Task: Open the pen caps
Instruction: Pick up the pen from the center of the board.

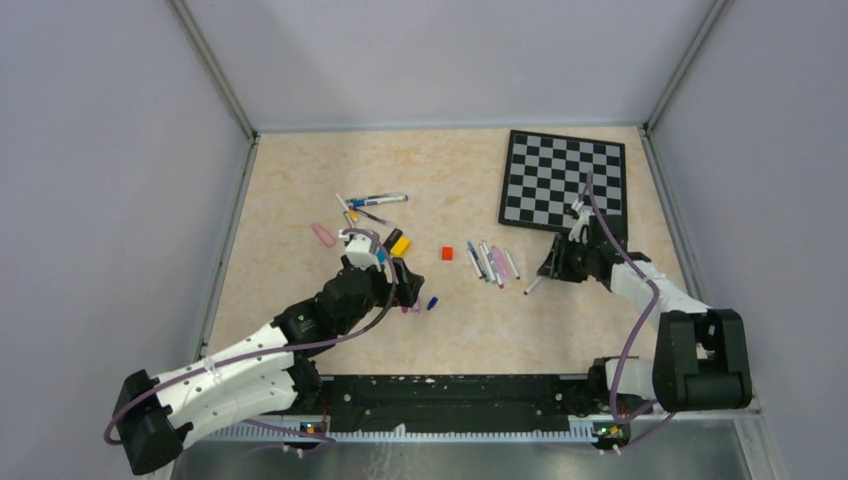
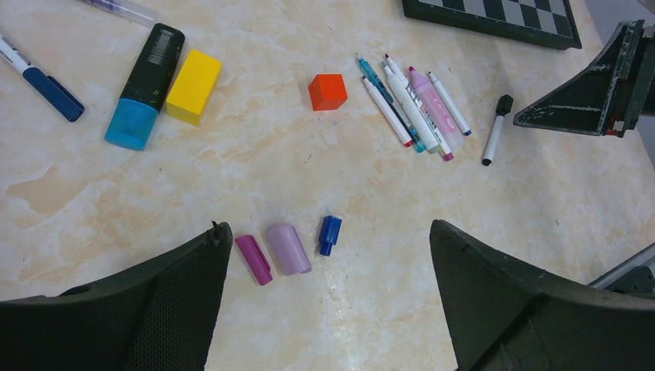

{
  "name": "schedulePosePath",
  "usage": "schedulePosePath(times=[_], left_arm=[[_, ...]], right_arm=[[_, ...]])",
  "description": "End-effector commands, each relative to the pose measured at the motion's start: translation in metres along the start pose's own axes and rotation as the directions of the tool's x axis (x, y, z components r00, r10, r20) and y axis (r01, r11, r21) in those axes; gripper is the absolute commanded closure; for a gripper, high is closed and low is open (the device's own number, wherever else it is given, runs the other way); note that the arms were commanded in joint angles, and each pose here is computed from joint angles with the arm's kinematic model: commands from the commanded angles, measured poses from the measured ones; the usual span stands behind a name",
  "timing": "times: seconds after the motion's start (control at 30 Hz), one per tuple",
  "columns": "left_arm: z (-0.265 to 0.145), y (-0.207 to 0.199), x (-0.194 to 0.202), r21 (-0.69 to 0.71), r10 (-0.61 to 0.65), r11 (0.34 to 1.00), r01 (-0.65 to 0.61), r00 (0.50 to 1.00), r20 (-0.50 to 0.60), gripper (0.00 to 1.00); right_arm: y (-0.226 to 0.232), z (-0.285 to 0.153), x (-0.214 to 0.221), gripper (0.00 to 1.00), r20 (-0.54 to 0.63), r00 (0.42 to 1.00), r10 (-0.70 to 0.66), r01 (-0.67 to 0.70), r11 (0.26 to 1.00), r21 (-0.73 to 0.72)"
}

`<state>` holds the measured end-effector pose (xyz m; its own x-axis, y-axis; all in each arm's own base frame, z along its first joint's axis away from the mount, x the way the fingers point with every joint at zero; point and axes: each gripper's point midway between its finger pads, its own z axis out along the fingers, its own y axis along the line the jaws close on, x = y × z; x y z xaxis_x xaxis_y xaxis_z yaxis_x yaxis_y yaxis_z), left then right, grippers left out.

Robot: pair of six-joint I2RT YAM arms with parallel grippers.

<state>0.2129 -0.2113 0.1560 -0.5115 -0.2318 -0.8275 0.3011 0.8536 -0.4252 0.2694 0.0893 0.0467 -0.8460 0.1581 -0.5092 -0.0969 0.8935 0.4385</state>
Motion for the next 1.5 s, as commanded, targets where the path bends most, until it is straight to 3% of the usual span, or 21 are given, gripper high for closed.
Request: schedulePosePath(times=[0.0,0.77,0.97,1.47], left_arm=[[0.002,-0.004,-0.01,0.015,-0.025,1.0,0.024,0.999,0.044,0.01],[-0.001,0.002,-0.006,0.004,-0.045,0.999,0.045,0.998,0.047,0.01],[-0.001,0.002,-0.007,0.004,-0.048,0.999,0.048,0.998,0.049,0.01],[-0.004,0.003,-0.009,-0.005,-0.048,0.999,0.048,0.997,0.054,0.01]], right_arm=[[-0.007,0.006,-0.019,0.65,0.078,0.997,0.0,-0.009,0.994,0.105],[-0.014,0.02,-0.011,0.75,-0.047,0.987,-0.154,0.161,0.951,0.265],[-0.025,0.012,-0.015,0.81,-0.069,0.973,-0.219,0.229,0.919,0.32],[-0.035,0.013,-0.021,0.81,-0.203,0.91,-0.362,0.41,0.859,0.307]])
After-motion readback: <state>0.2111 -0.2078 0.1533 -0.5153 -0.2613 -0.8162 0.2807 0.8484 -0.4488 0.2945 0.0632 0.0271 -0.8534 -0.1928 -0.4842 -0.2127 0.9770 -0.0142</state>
